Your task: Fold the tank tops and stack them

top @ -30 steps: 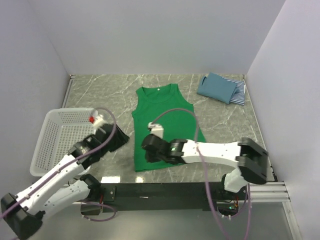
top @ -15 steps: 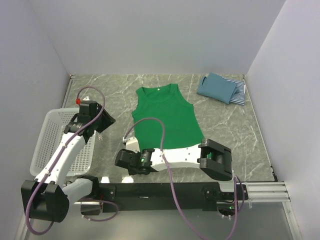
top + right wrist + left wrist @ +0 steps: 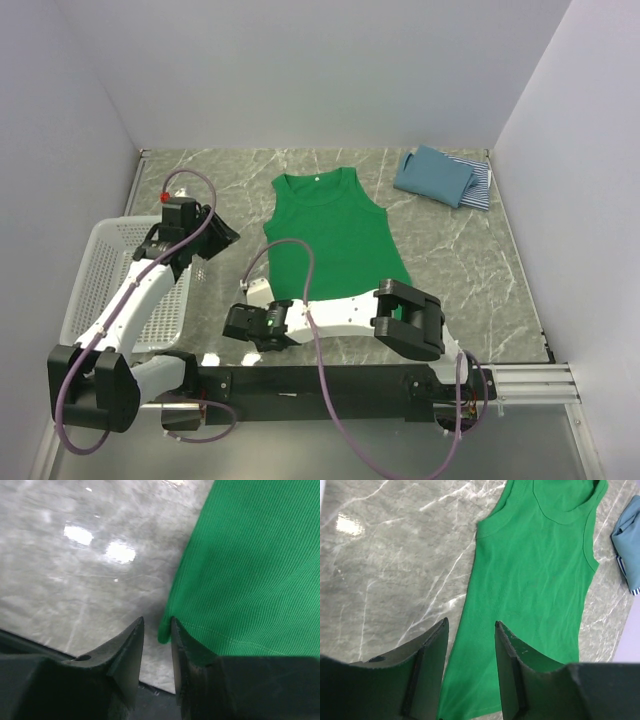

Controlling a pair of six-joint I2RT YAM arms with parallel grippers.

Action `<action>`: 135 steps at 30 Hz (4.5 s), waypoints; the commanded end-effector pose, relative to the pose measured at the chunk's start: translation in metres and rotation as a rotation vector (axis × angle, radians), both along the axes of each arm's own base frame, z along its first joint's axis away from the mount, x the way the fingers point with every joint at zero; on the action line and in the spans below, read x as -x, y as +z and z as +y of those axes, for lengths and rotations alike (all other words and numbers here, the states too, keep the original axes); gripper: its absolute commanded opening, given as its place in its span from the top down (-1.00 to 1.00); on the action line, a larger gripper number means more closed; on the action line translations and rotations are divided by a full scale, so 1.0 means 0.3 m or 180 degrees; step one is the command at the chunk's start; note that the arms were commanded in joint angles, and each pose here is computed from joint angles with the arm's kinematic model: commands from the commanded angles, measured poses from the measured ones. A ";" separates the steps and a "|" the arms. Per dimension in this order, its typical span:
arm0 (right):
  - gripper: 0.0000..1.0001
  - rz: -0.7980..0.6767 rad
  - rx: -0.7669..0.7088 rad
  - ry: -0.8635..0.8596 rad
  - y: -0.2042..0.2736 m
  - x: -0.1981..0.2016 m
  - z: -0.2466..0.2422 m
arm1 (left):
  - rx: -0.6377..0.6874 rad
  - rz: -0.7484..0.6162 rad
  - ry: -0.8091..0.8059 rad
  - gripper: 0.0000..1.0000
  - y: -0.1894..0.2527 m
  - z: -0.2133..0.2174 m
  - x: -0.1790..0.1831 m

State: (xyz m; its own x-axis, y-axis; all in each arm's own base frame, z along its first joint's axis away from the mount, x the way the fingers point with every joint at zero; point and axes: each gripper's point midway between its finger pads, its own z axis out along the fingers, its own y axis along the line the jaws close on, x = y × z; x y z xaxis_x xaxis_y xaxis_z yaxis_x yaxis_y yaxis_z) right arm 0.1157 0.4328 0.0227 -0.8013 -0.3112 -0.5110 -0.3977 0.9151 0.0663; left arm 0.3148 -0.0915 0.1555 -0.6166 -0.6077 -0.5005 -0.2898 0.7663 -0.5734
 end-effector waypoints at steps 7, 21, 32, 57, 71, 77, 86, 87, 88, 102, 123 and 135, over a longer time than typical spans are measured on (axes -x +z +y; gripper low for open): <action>1.00 -0.0108 -0.0021 -0.0024 0.025 -0.004 -0.048 | 0.0346 -0.0022 -0.0235 0.00 -0.080 -0.077 -0.013; 1.00 0.0251 -0.1002 0.0138 0.151 0.092 -0.156 | 0.0065 0.0378 -0.0062 0.11 -0.305 -0.190 -0.087; 1.00 0.0348 -0.1032 0.0119 0.135 0.113 -0.183 | 0.0059 0.0382 -0.0061 0.14 -0.369 -0.224 -0.184; 1.00 0.0742 -0.1390 0.0412 0.162 0.214 -0.095 | -0.0721 0.0716 0.0572 0.81 -0.425 -0.033 -0.194; 1.00 0.0812 -0.1550 0.0622 0.246 0.228 0.035 | -0.0630 0.0539 0.0854 0.99 -0.279 0.095 -0.204; 1.00 0.0734 -0.1683 0.0393 0.266 0.169 -0.068 | -0.0510 0.0544 0.0655 0.99 -0.252 0.027 -0.249; 1.00 0.0672 -0.1700 0.0043 0.206 0.120 -0.211 | -0.0498 0.0478 0.0369 0.99 -0.212 -0.157 -0.331; 1.00 0.0655 -0.1716 0.0017 0.204 0.115 -0.218 | -0.0516 0.0495 0.0340 0.99 -0.215 -0.172 -0.333; 1.00 0.0650 -0.1673 -0.0029 0.181 0.110 -0.243 | -0.0537 0.0487 0.0302 0.99 -0.214 -0.202 -0.333; 1.00 0.0585 -0.1695 -0.0412 0.106 0.080 -0.402 | -0.0649 0.0546 0.0064 0.99 -0.260 -0.378 -0.362; 1.00 0.0630 -0.1709 -0.0593 0.057 0.087 -0.455 | -0.0672 0.0483 -0.0104 0.64 -0.281 -0.443 -0.371; 0.02 -0.0141 -0.1577 -0.0929 0.240 -0.029 -0.602 | -0.0605 0.0198 0.0422 0.12 -0.120 -0.325 -0.393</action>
